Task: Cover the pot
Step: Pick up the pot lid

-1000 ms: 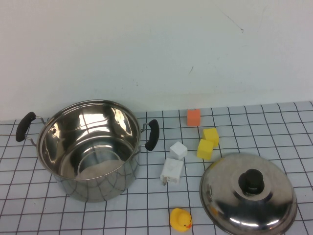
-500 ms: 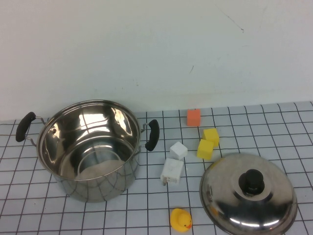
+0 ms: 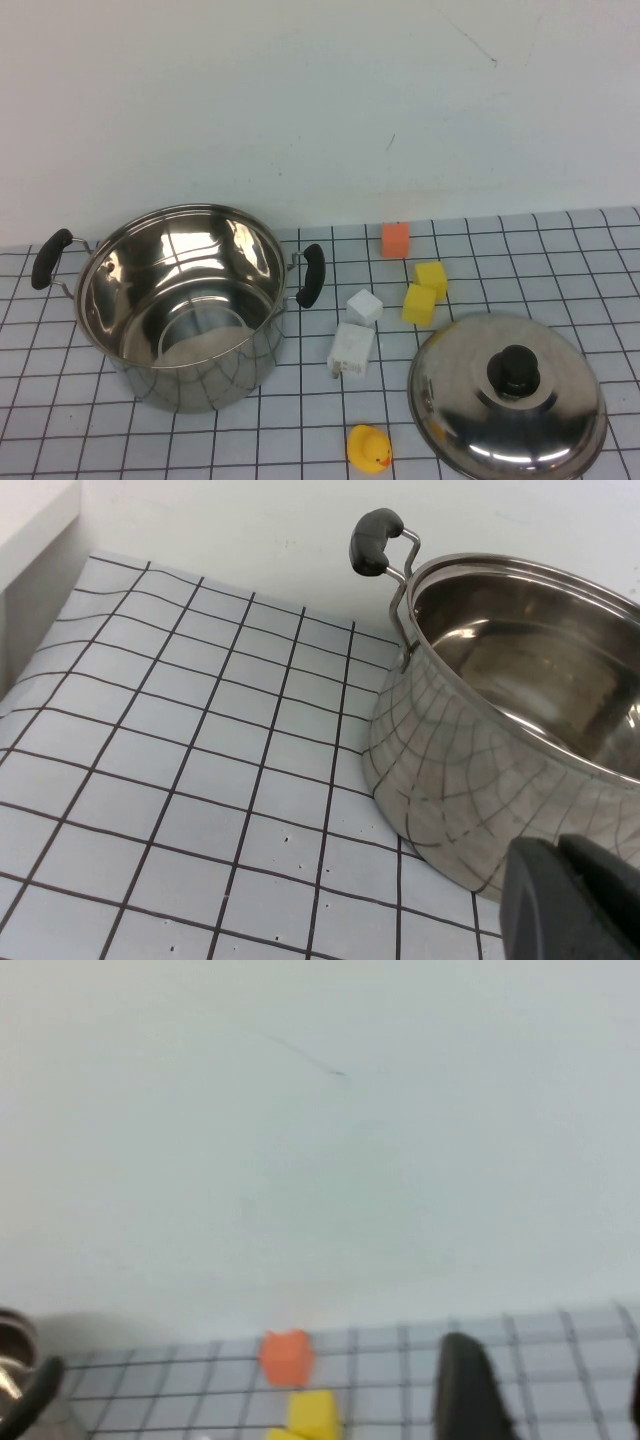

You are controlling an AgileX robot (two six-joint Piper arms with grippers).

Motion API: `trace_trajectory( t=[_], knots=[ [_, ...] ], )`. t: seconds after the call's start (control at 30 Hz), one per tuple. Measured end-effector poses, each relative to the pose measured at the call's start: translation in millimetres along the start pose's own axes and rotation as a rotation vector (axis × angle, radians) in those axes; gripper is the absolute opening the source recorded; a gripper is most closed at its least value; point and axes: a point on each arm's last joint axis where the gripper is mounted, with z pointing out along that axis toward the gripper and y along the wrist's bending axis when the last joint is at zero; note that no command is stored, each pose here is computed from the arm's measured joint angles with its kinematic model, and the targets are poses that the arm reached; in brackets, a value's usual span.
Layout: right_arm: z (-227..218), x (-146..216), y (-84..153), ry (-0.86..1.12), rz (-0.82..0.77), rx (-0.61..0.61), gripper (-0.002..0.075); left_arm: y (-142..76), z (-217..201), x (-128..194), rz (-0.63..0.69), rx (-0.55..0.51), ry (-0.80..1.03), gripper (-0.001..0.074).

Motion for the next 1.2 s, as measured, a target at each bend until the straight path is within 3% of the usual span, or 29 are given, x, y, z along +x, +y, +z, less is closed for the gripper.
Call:
trace_trajectory(
  t=[0.1, 0.23, 0.5, 0.77, 1.2],
  knots=[
    [22, 6, 16, -0.032, -0.096, -0.086, 0.0440, 0, 0, 0, 0.000, 0.000, 0.000, -0.0003],
    [47, 24, 33, -0.048, -0.239, -0.150, 0.0487, 0, 0, 0, 0.000, 0.000, 0.000, -0.0003],
    [91, 75, 35, 0.004, -0.234, -0.133, 0.0498, 0, 0, 0, 0.000, 0.000, 0.000, -0.0003],
    [118, 141, 29, 0.255, -0.231, -0.117, 0.0500, 0, 0, 0, 0.004, 0.000, 0.000, -0.0003],
    [152, 174, 33, 0.318, -0.244, -0.126, 0.0498, 0, 0, 0, 0.004, 0.000, 0.000, -0.0003]
  ],
)
